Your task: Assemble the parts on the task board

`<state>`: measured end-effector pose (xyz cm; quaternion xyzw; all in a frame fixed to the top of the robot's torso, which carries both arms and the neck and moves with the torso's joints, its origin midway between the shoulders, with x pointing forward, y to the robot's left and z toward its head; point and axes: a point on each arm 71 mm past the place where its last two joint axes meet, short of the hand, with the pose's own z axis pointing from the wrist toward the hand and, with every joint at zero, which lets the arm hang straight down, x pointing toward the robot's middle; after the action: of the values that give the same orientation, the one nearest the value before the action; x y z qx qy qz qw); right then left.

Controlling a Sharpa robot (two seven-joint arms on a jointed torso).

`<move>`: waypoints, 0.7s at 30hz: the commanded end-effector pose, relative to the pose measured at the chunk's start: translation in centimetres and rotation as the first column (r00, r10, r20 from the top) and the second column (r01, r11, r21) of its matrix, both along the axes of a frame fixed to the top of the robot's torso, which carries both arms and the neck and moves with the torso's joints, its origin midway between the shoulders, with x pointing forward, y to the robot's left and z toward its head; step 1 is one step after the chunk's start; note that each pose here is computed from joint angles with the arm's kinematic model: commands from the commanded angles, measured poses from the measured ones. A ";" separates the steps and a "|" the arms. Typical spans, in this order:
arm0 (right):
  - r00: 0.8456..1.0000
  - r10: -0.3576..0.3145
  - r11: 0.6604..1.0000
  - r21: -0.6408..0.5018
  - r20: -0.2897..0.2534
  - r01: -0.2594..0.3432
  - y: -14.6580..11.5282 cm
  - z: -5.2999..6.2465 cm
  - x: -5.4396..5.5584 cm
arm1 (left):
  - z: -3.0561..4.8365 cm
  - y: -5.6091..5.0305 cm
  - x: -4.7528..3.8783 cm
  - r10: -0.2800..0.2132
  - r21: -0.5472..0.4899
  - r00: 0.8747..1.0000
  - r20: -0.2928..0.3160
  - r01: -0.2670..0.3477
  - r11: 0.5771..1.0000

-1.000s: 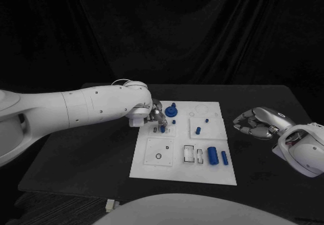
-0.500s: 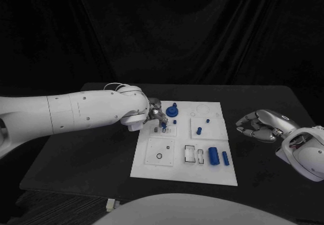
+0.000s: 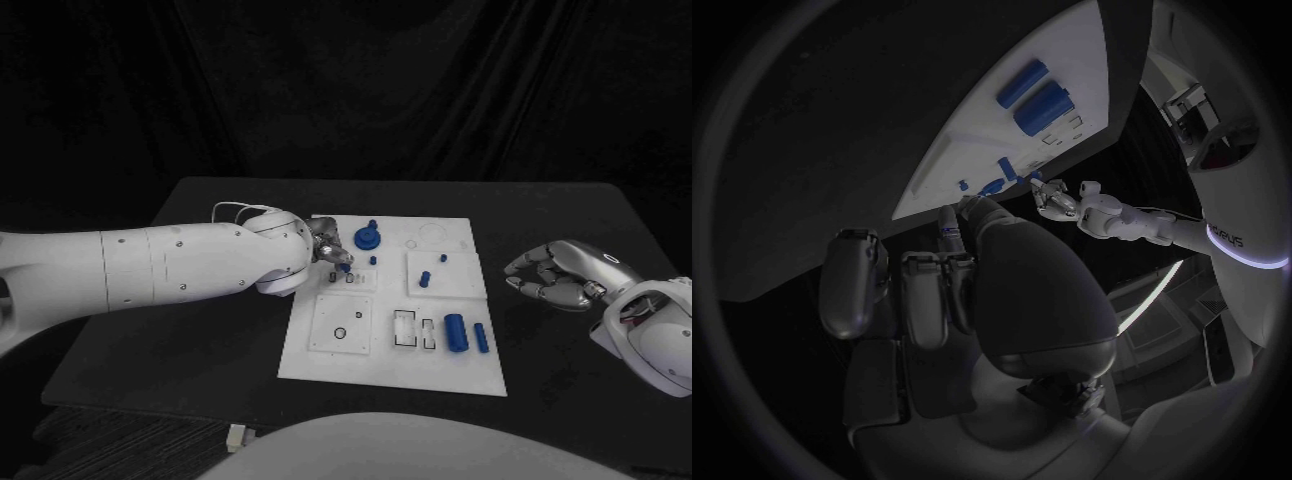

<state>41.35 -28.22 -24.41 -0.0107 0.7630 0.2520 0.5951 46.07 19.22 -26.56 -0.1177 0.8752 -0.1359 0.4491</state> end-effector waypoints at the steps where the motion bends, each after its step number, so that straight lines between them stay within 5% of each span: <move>1: 1.000 -0.011 1.000 0.005 0.014 0.011 -0.1 0.0 -0.2 | 0.19 -0.1 0.14 -0.002 -0.019 0.992 0.126 0.004 1.000; 10: 1.000 -0.010 1.000 0.005 0.006 0.010 0.0 -0.3 -0.4 | -0.61 -0.5 -0.33 -0.021 -0.015 0.985 0.172 0.024 1.000; 21: 1.000 -0.008 1.000 0.003 0.000 0.008 0.0 -0.4 -0.4 | -1.09 -0.7 -0.84 -0.046 -0.004 0.988 0.146 0.047 0.999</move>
<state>41.01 -28.14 -24.82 -0.0087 0.7647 0.2537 0.5923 45.31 18.82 -27.76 -0.0996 0.8458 -0.1489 0.5025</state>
